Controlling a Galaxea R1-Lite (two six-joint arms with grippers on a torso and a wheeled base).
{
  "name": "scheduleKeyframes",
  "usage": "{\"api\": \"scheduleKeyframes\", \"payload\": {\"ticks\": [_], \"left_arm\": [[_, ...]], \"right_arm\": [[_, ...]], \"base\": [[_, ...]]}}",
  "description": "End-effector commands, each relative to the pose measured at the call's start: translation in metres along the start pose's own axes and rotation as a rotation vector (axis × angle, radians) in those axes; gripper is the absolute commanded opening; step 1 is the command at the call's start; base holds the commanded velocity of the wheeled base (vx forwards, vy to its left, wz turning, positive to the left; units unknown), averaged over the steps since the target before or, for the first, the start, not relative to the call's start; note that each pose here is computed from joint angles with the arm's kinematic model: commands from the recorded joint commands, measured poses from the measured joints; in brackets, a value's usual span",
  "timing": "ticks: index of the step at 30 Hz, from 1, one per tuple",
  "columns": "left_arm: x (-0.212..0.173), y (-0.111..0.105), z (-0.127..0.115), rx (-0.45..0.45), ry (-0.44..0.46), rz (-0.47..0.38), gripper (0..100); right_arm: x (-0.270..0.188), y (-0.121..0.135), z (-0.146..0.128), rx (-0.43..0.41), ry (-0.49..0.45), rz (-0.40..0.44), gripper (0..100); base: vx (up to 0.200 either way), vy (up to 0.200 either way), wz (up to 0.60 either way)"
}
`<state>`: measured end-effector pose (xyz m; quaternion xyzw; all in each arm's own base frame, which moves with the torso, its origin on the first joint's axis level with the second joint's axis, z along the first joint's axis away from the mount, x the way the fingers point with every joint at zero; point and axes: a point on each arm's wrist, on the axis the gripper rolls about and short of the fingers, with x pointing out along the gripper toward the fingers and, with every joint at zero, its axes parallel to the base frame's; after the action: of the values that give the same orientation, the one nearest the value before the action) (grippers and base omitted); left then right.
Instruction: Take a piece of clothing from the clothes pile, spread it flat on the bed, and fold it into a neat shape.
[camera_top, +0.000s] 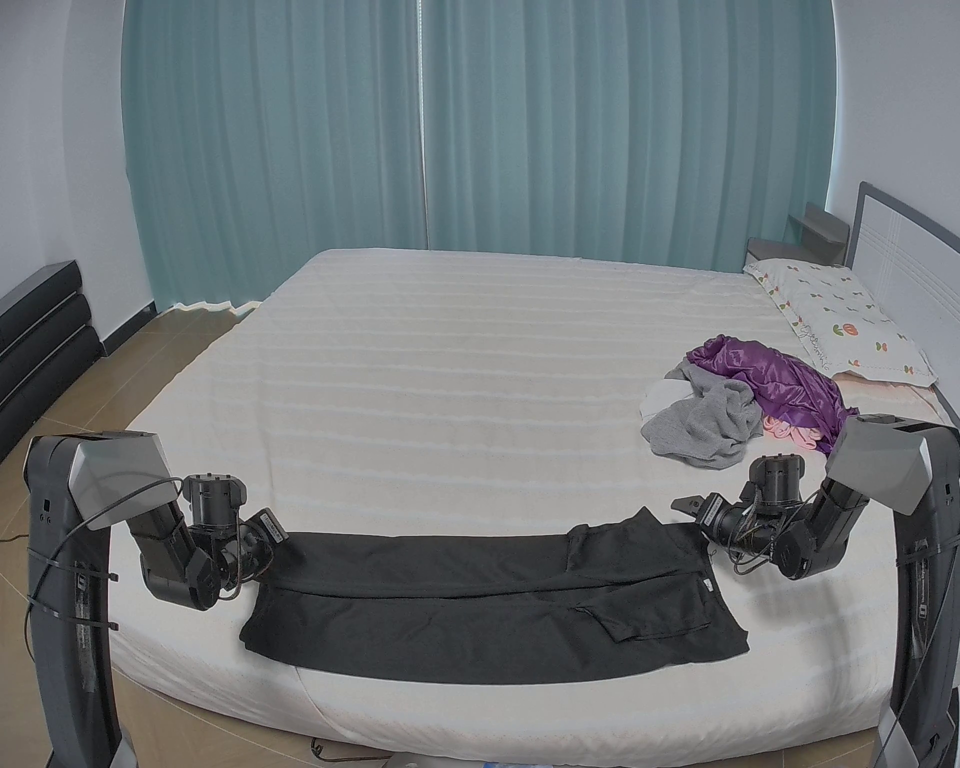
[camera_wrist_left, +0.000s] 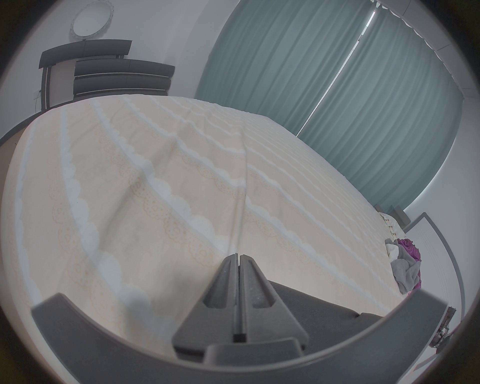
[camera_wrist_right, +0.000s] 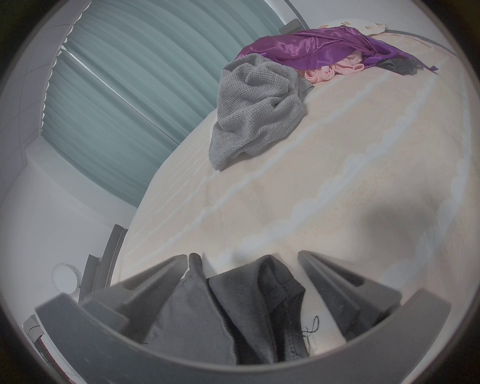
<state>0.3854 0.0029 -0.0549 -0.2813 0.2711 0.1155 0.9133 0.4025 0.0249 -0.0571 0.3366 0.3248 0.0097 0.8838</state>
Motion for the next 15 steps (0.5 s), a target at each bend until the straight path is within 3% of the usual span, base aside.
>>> {"api": "scheduleKeyframes", "payload": {"ticks": [1, 15], "left_arm": [[0.0, 0.0, 0.0, -0.001, -0.001, 0.0, 0], [0.0, 0.0, 0.0, -0.001, -0.001, 0.0, 0]], "right_arm": [[0.003, -0.002, -0.003, 0.001, 0.01, -0.004, 0], [-0.004, -0.006, 0.009, 0.022, -0.03, -0.007, 0]], "base": [[0.0, 0.0, 0.0], [0.0, 0.0, 0.0]]}}
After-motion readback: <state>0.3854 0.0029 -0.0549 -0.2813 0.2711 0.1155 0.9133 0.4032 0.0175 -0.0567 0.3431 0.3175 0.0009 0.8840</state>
